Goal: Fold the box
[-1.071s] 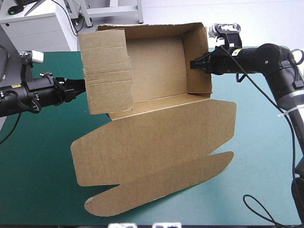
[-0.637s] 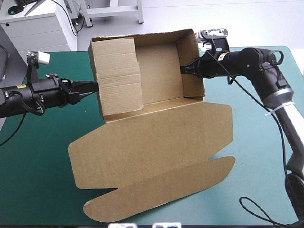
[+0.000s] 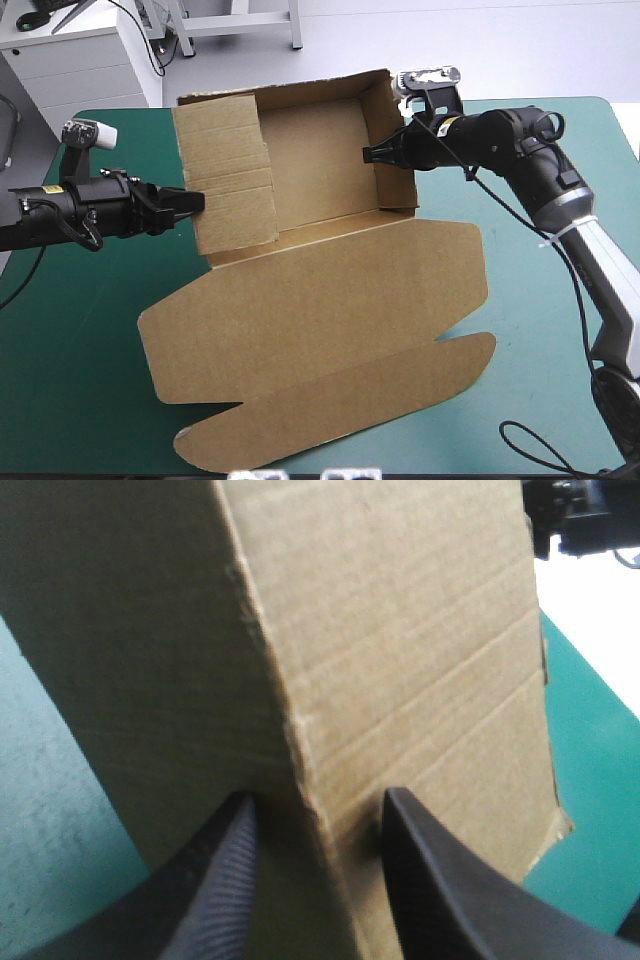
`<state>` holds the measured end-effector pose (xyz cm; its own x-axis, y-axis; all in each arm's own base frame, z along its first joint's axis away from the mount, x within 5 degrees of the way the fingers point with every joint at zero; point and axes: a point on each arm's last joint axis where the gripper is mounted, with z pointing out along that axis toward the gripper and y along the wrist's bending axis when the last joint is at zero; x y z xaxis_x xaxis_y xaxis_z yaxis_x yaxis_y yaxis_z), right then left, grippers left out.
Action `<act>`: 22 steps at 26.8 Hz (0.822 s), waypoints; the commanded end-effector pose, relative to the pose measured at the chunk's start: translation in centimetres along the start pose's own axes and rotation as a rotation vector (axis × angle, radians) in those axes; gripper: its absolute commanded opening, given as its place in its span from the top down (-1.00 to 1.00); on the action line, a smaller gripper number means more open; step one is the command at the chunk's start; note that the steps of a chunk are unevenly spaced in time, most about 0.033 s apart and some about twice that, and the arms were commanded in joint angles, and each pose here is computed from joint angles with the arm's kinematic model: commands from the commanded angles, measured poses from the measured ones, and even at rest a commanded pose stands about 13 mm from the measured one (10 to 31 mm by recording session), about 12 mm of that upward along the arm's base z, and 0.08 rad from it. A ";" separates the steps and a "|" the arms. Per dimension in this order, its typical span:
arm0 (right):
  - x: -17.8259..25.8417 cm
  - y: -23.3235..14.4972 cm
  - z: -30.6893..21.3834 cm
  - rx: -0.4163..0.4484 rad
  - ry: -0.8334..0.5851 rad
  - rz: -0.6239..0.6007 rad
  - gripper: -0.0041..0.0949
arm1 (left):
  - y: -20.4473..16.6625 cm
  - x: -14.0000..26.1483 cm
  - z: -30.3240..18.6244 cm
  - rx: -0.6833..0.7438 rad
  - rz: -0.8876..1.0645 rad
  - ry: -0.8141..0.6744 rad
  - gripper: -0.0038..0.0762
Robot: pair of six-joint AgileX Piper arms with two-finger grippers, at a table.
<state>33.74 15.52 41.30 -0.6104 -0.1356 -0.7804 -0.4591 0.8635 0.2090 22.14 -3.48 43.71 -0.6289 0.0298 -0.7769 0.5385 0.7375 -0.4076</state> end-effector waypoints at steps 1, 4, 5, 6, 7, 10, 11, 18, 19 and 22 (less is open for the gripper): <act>-1.6 2.0 -2.4 -0.017 -0.145 0.002 0.91 | -1.1 -0.7 -1.0 -0.017 -0.021 -0.053 0.00; -1.5 3.4 -2.2 -0.041 -0.146 0.002 0.91 | -0.8 -0.9 -0.9 -0.042 -0.019 -0.074 -0.07; -1.5 3.7 -2.2 -0.048 -0.146 0.004 0.92 | -0.7 -0.9 -0.9 -0.052 -0.016 -0.073 -0.07; -1.4 4.2 -2.2 -0.060 -0.149 0.006 0.92 | -0.6 -0.8 -0.9 -0.065 -0.013 -0.068 -0.07; -1.4 4.4 -2.1 -0.065 -0.151 0.003 0.92 | -0.5 -0.8 -0.9 -0.082 -0.018 -0.061 -0.07; -1.4 5.6 -2.1 -0.092 -0.168 -0.002 0.91 | 0.3 -0.4 -1.0 -0.167 -0.091 -0.032 -0.07; -1.4 5.9 -2.1 -0.100 -0.173 -0.007 0.92 | 0.6 -0.4 -1.1 -0.202 -0.114 -0.029 -0.07; -1.3 6.8 -2.0 -0.125 -0.174 0.004 0.92 | 1.7 -0.1 -1.4 -0.323 -0.187 -0.019 0.02; -1.3 6.8 -2.0 -0.125 -0.174 0.004 0.92 | 1.7 -0.2 -1.4 -0.325 -0.207 -0.028 0.10; -1.2 6.7 -1.8 -0.118 -0.161 -0.002 0.92 | 1.6 -0.4 -1.3 -0.317 -0.211 -0.050 0.43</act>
<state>31.04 21.00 41.61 -0.5794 -0.1527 -0.8006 -0.5268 0.8197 0.2249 22.85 -0.95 42.08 -0.7484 -0.1245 -0.6515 0.1761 0.9097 -0.3761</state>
